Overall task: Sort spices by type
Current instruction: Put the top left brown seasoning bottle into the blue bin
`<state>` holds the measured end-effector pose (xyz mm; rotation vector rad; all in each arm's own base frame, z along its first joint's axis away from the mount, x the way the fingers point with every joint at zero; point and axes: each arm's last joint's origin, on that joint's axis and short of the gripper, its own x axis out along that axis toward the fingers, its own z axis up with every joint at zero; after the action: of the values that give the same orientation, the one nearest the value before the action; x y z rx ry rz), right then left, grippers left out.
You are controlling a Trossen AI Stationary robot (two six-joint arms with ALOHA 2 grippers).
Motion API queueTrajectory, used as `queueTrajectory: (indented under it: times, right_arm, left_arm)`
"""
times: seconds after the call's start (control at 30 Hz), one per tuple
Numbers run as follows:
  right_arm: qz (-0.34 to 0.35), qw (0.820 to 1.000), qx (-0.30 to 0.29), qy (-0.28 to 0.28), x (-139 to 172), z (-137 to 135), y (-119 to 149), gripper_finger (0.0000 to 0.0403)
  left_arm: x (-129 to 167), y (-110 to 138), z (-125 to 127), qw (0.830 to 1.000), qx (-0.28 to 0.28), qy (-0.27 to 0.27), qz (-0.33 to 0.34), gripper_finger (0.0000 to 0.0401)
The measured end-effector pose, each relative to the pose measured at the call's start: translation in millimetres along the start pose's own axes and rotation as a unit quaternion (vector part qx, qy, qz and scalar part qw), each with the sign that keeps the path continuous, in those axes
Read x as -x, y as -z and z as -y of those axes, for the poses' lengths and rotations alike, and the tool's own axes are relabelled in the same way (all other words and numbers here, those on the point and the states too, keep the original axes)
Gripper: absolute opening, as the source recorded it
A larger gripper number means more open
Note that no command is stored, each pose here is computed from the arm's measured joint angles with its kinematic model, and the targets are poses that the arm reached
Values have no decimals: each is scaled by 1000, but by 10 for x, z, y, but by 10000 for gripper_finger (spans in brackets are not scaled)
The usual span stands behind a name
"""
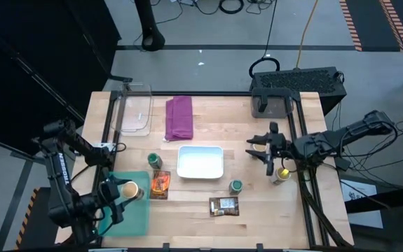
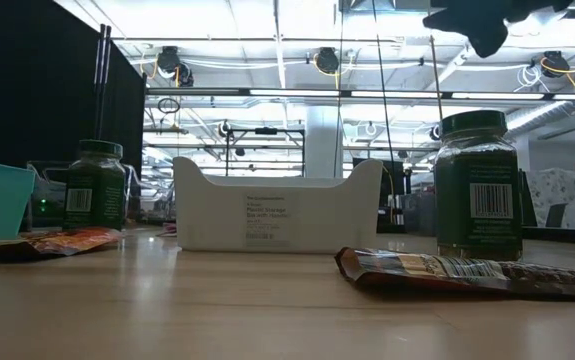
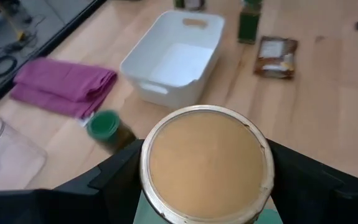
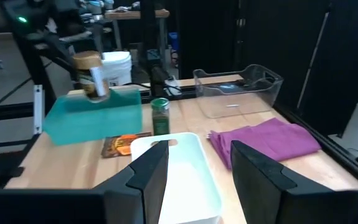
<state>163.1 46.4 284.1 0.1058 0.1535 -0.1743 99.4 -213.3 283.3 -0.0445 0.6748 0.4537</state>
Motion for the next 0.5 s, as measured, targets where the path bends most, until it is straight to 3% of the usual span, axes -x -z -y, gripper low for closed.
queueTrajectory:
  times: [0.27, 0.5]
  right_arm:
    - [-4, 1000, -2, -13, 21, -41, 13, 155]
    - [-5, 1000, -1, -15, 24, -48, 17, 155]
  left_arm:
    - [-296, 369, -115, 997, 39, -54, -25, 285]
    - [-375, 473, -167, 995, 52, -74, -39, 285]
